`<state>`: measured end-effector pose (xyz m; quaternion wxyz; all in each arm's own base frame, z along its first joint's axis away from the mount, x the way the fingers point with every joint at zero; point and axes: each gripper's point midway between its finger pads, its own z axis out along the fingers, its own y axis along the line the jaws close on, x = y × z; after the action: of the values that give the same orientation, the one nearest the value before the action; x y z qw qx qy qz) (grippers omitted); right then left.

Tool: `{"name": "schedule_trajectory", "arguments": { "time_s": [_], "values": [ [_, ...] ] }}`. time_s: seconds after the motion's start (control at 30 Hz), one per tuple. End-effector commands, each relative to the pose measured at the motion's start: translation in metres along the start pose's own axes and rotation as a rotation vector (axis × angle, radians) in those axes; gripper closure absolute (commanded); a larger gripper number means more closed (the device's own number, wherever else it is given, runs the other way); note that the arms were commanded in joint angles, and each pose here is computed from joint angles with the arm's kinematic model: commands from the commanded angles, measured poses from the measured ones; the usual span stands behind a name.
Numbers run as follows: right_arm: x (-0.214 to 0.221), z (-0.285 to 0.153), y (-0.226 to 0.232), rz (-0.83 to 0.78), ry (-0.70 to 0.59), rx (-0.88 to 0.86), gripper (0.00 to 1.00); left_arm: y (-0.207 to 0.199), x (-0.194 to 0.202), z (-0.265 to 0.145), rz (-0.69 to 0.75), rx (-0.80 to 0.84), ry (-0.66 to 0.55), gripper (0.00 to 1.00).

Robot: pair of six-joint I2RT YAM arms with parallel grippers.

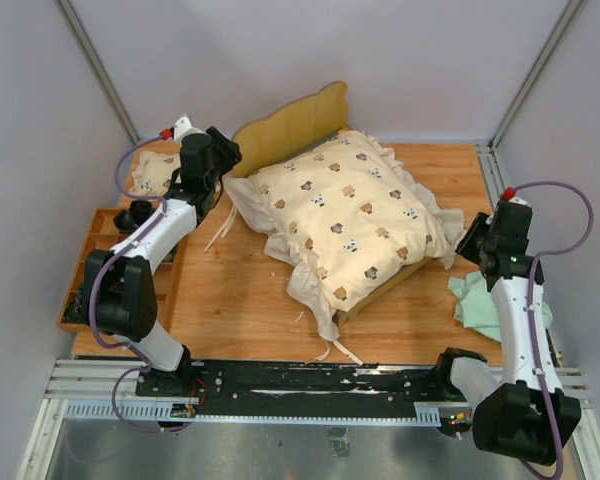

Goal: Set up the pet bed

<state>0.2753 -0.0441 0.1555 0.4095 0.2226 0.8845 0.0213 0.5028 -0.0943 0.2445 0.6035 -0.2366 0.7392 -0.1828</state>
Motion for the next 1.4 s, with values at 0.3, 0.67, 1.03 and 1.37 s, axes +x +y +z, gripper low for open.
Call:
{"name": "schedule_trajectory", "arguments": {
  "time_s": [0.3,0.67,1.03,1.37],
  "values": [
    [-0.056,0.050,-0.006,-0.099,0.022,0.108,0.64,0.017,-0.045,0.008,-0.105,-0.174,-0.163,0.49],
    [0.004,0.098,-0.002,-0.075,0.337,0.127,0.68,0.021,0.004,0.050,-0.148,-0.134,-0.076,0.54],
    [0.052,0.065,0.025,0.012,0.349,-0.043,0.71,-0.030,0.013,0.097,-0.141,0.128,-0.062,0.55],
    [0.072,0.025,0.038,0.054,0.315,-0.166,0.73,-0.067,0.000,0.130,-0.038,0.302,-0.107,0.52]
  ]
}}
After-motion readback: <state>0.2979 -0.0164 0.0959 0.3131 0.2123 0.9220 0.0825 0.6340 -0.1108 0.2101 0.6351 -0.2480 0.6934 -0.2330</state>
